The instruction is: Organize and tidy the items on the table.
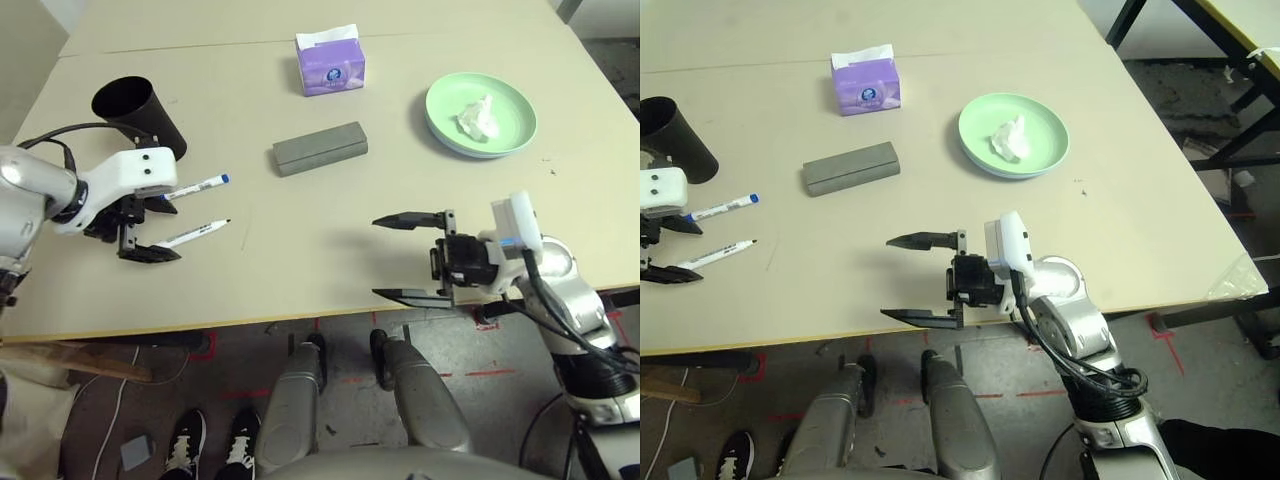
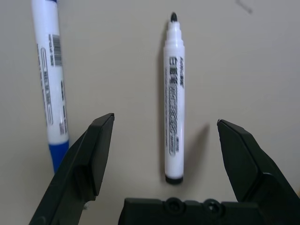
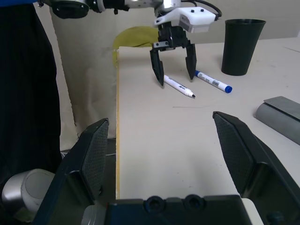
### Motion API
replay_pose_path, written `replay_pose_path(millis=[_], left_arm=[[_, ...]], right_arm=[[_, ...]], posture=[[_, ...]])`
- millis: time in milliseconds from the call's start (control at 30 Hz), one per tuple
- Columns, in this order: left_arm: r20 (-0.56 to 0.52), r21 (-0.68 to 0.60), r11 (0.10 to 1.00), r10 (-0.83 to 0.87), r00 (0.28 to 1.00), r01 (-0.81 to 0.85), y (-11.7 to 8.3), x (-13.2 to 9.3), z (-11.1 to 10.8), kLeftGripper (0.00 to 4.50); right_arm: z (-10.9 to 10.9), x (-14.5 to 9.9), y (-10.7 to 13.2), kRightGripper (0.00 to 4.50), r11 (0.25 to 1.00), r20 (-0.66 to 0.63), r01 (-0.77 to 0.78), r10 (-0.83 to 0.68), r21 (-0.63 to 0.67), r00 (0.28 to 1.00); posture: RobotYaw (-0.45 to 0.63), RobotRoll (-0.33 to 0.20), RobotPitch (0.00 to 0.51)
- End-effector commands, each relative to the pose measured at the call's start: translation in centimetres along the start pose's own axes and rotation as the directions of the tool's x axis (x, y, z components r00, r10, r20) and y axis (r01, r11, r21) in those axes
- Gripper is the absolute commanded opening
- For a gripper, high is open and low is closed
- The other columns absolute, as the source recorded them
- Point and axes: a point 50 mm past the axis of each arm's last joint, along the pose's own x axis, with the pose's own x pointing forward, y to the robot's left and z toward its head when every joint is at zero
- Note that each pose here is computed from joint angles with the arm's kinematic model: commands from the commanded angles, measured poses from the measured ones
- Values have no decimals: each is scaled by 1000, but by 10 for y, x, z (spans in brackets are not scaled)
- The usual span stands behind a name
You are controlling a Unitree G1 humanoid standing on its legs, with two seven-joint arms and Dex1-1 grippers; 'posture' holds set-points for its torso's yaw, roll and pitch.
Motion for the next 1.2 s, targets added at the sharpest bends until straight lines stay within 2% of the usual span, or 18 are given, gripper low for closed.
replay_pose_path(millis=[33,367,467,667,733,800,833,1033,1200], left_arm=[[10,-20,1000,10,1000,-10,0,4,-3,4471],[58,-36,999,-6,998,8,-5,17,2,4471],[68,-42,999,-13,998,16,-7,20,2,3839],[85,-52,998,-15,996,20,-10,19,5,1839],[92,-57,998,-10,996,15,-9,17,7,1044],[95,-60,998,-3,995,9,-8,15,8,395],[95,-61,998,-1,995,7,-7,14,8,244],[122,-93,996,-3,993,14,-7,6,12,245],[277,-199,980,26,961,31,1,-29,33,245]], right_arm=[[3,1,2,4500,1000,2,-8,8,3,1000],[6,3,1,4500,1000,-2,-6,6,-9,1000],[8,4,0,4500,1000,1,-2,2,-14,1000],[12,4,-5,4500,999,0,7,-7,-32,1000],[13,5,-7,4500,999,0,8,-8,-38,1000],[13,5,-9,4500,999,2,9,-9,-44,1000],[14,5,-10,4500,999,2,9,-9,-45,1000],[12,5,-10,4500,999,1,10,-10,-43,1000],[9,3,-8,4500,1000,-9,7,-7,-19,1000]], posture=[[-207,0,268],[-219,0,269],[-221,0,270],[-219,0,267],[-217,0,265],[-213,0,263],[-213,0,263],[-206,0,266],[-187,0,271]])
